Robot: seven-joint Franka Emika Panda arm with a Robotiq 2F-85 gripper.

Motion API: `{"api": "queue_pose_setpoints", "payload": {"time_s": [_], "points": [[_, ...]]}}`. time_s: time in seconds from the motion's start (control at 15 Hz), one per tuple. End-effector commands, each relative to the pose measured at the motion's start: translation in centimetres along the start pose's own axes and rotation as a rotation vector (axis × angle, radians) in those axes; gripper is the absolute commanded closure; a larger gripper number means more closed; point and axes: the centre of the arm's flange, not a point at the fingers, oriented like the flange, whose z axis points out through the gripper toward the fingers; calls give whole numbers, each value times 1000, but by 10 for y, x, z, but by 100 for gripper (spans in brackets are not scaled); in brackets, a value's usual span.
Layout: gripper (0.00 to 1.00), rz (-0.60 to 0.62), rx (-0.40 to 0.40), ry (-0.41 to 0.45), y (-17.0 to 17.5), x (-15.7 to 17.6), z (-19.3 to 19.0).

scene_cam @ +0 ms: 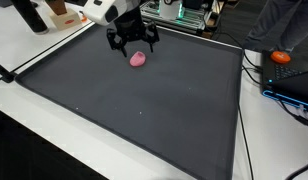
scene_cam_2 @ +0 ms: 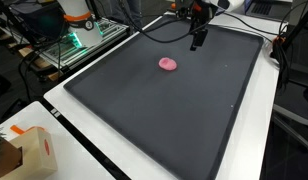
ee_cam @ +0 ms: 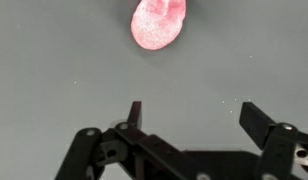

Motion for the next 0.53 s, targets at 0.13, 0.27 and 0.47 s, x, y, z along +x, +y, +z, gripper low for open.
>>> {"api": "queue_pose_setpoints", "payload": {"time_s": [0.13,0.27,0.47], "points": [[0,212,-26,23,5,-3,11],[0,326,-22,39,12,-11,18],[0,491,-19,34,21,-25,27]]}}
